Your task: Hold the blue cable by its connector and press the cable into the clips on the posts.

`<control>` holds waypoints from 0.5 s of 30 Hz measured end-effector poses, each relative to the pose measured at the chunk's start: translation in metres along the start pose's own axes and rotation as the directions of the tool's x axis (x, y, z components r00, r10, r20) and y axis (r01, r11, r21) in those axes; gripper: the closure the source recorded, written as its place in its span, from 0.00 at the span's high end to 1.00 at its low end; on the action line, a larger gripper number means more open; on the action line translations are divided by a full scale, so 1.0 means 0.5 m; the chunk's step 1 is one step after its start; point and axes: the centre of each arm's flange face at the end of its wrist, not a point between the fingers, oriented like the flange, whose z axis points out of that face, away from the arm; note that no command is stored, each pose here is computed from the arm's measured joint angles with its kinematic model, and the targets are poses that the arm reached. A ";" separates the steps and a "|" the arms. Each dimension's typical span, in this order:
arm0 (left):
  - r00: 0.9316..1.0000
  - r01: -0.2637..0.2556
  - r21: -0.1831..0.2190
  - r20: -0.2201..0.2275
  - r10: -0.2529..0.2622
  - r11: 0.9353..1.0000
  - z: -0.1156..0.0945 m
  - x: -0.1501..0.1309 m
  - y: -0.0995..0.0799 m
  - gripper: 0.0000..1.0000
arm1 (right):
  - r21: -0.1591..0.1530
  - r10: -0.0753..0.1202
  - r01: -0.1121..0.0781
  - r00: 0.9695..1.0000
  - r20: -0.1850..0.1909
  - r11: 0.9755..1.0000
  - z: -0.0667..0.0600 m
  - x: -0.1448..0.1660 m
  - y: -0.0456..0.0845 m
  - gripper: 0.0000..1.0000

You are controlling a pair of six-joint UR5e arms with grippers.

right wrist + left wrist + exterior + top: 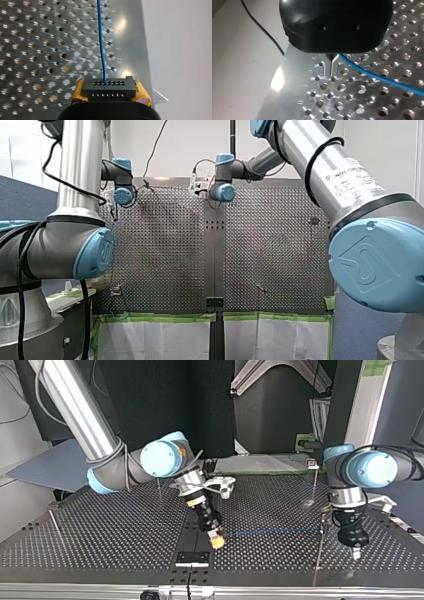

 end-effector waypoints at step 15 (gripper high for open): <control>1.000 0.017 0.000 -0.014 -0.017 1.000 0.003 0.002 -0.002 0.49 | 0.000 0.000 0.000 1.000 0.019 1.000 0.000 0.005 0.012 0.00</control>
